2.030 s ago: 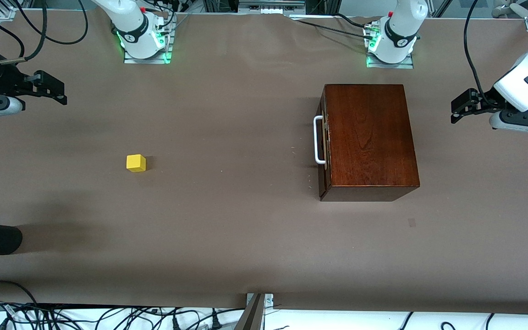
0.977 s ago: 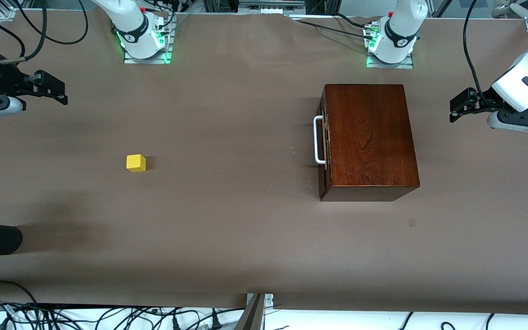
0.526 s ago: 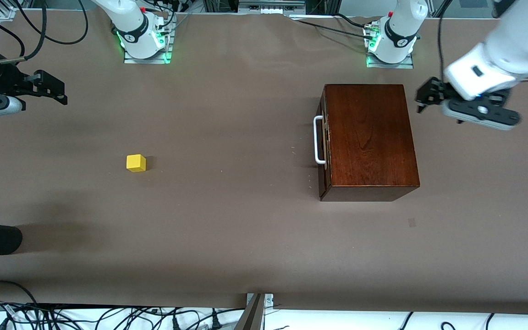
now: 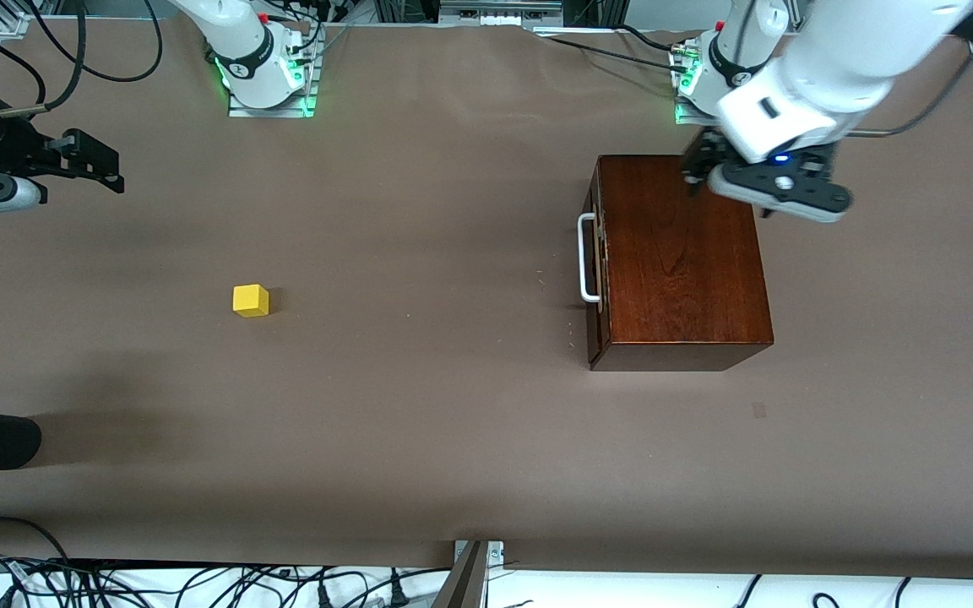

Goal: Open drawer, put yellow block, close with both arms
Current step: 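Move the left gripper over the box toward the white drawer handle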

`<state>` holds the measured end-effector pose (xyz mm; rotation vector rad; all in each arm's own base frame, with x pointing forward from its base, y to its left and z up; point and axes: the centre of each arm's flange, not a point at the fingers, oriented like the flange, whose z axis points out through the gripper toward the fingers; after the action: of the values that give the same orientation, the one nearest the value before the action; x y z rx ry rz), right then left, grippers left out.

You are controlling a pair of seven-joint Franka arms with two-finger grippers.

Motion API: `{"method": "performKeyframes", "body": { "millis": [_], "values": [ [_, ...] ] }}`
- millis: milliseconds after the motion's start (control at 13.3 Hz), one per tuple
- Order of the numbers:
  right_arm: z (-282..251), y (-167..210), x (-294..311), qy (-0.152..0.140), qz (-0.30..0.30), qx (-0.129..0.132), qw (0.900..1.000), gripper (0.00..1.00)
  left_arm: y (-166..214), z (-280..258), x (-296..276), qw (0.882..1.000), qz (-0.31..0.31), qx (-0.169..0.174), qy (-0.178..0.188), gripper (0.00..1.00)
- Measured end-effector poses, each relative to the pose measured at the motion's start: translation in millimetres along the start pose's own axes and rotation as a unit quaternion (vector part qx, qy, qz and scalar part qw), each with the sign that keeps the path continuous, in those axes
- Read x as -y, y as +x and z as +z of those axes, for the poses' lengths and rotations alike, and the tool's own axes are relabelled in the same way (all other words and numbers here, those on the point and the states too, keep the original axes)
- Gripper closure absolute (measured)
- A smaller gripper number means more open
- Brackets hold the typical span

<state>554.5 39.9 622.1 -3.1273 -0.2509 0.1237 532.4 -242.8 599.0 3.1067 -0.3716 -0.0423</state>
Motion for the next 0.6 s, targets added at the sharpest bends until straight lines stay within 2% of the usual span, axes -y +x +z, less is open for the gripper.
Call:
{"method": "performKeyframes", "body": {
  "millis": [150, 301, 602],
  "values": [
    [-0.2, 0.0, 0.3, 0.000, 0.000, 0.000, 1.000, 0.00, 5.3, 17.7, -52.6, 0.999, -0.050, 0.012, -0.001, 0.00],
    [-0.3, 0.0, 0.3, 0.000, 0.000, 0.000, 1.000, 0.00, 10.6, 40.7, -101.9, 0.996, -0.091, 0.015, 0.022, 0.00],
    [-0.9, 0.0, 0.0, 0.000, 0.000, -0.001, 1.000, 0.00, 12.6, 111.5, -175.1, 0.995, -0.067, 0.040, 0.063, 0.00]
  ]
}}
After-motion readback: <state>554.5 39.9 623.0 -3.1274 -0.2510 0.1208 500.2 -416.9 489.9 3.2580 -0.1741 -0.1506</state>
